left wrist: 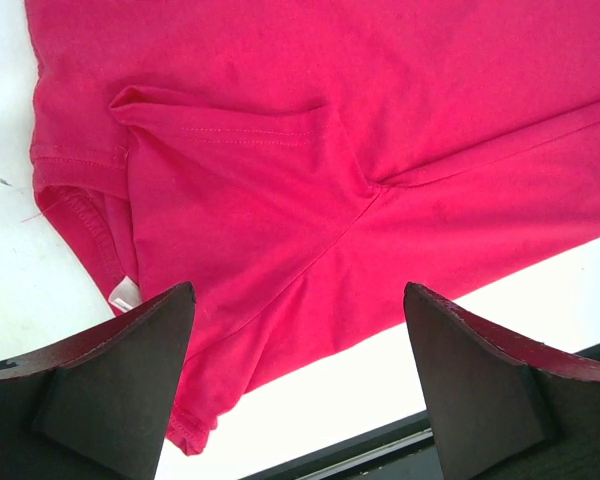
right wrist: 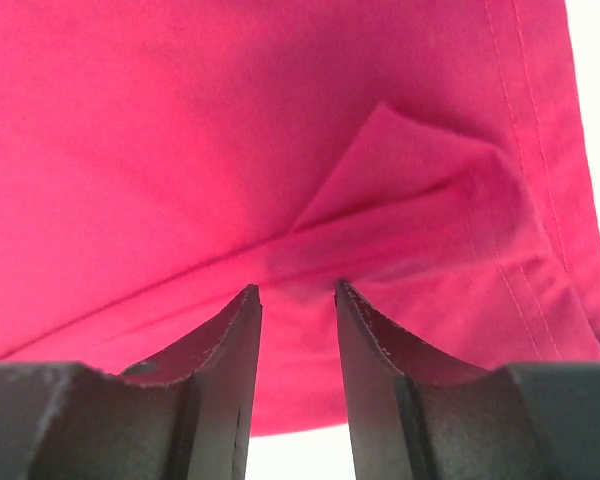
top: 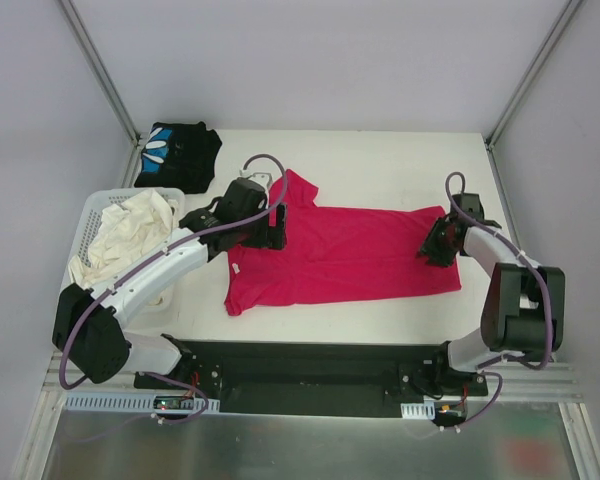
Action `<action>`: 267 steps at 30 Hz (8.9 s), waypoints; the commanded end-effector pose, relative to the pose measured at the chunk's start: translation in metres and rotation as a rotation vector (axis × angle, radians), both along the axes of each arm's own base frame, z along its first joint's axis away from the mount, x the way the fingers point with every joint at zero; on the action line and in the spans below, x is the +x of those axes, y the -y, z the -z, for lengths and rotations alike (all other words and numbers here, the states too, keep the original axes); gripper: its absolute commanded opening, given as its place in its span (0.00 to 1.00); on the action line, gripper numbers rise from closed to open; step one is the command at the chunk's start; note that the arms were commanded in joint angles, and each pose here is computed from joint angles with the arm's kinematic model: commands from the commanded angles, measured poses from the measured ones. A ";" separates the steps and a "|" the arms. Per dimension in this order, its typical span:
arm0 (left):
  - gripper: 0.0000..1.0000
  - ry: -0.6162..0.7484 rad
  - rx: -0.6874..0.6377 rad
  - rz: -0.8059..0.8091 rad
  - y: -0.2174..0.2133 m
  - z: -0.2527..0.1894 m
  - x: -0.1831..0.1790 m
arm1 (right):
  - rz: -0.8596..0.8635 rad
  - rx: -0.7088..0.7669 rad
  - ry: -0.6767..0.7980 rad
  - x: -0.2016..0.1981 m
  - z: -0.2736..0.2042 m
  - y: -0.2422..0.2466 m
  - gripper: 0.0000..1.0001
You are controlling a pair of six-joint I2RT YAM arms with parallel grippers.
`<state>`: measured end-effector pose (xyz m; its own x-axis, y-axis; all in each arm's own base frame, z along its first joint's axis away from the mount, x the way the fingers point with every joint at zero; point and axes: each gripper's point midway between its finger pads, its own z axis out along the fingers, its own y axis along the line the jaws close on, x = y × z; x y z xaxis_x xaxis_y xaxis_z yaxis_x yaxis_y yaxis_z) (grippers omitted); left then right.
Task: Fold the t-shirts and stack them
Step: Grap the side of the flattened tshirt furthest away from the robot with both arms
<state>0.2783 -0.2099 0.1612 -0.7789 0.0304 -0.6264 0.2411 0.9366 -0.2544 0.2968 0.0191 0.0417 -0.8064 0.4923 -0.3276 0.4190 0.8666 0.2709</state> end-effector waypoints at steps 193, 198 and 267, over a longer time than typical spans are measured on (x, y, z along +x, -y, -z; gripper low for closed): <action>0.73 0.017 0.034 0.164 0.046 0.079 0.249 | 0.120 -0.024 -0.029 0.119 0.008 0.065 0.01; 0.74 0.074 0.030 0.197 0.052 0.067 0.264 | 0.111 -0.022 -0.032 0.115 0.010 0.063 0.01; 0.54 0.136 0.246 0.281 0.045 0.103 0.297 | 0.093 -0.007 0.007 0.120 -0.005 0.062 0.01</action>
